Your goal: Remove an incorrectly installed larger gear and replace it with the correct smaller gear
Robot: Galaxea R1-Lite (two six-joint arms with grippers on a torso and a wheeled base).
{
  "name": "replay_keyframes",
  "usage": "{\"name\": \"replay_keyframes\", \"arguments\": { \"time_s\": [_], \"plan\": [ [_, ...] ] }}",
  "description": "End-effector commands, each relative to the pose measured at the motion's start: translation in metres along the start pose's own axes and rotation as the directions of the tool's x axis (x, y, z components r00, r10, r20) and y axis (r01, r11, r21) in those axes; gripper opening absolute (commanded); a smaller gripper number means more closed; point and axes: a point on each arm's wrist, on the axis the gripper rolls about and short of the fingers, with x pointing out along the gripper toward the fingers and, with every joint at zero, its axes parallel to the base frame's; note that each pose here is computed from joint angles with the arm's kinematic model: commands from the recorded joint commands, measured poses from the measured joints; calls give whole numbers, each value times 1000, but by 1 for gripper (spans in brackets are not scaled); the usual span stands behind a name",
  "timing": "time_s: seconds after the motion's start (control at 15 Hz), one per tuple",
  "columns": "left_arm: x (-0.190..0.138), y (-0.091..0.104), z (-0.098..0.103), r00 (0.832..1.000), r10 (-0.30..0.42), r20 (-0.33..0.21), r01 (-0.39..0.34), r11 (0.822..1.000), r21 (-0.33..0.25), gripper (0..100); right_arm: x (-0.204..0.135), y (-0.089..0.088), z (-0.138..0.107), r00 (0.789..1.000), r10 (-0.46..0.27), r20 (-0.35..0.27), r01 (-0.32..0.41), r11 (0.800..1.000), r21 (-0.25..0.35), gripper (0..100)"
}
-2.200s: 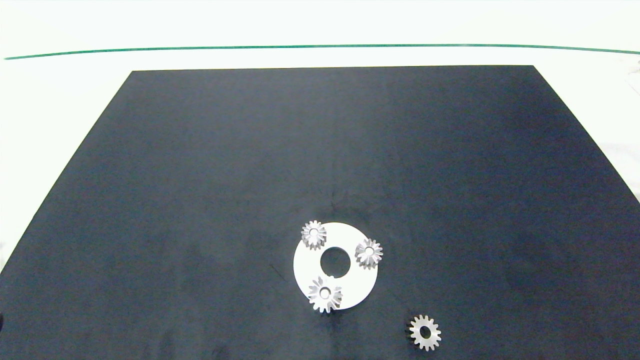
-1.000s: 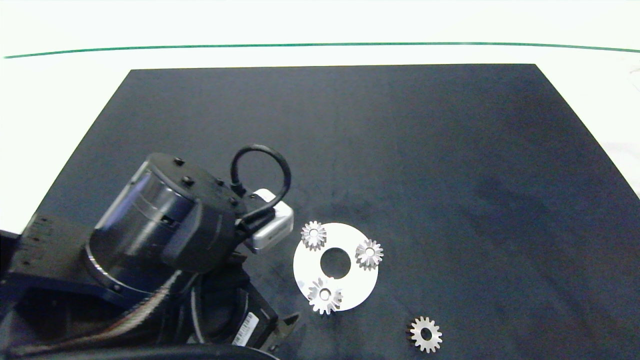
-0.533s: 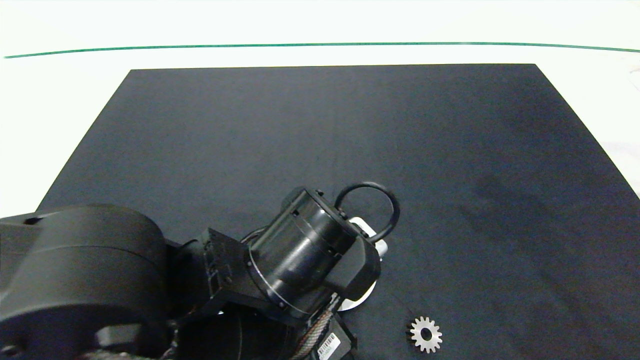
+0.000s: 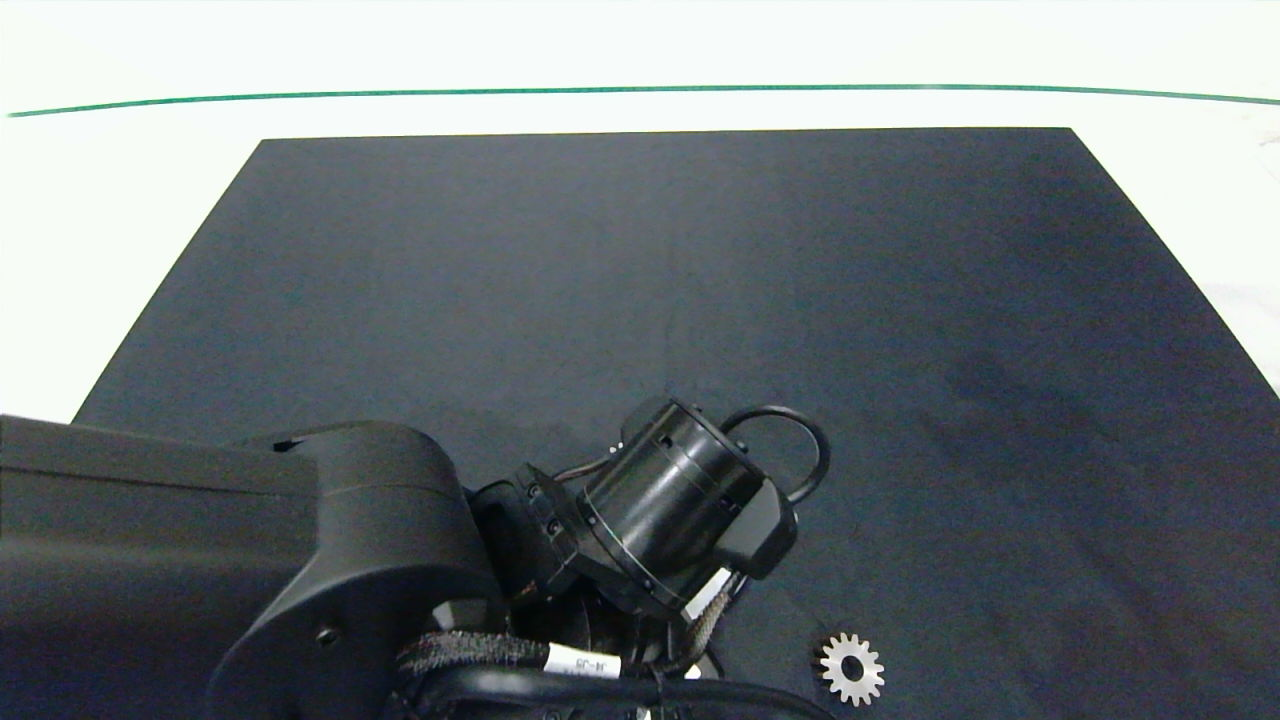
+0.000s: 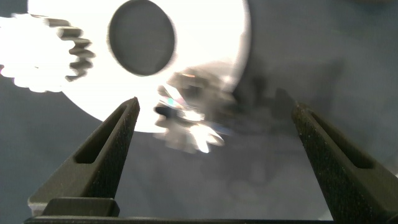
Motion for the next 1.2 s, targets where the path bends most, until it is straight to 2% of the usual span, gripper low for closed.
{"name": "replay_keyframes", "arguments": {
  "time_s": [0.07,0.2,0.4,0.87,1.2],
  "plan": [
    [1,8,0,1000,17,5,-17,1000,-18,100,-1,0,0,1000,5,1,-5,1000,-1,100],
    [3,11,-3,1000,25,-7,-25,999,-26,100,-1,0,0,1000,7,1,-7,1000,-1,100],
    [7,8,-5,1000,21,-22,-21,1000,-22,95,-1,0,0,1000,7,3,-7,1000,-1,100],
    [13,5,-3,999,14,-32,-15,1000,-22,80,0,0,-1,1000,9,-2,-9,1000,-1,100],
    [17,9,-2,999,23,-37,-24,999,-25,71,0,0,-2,1000,9,-5,-9,1000,0,100]
  ]
}}
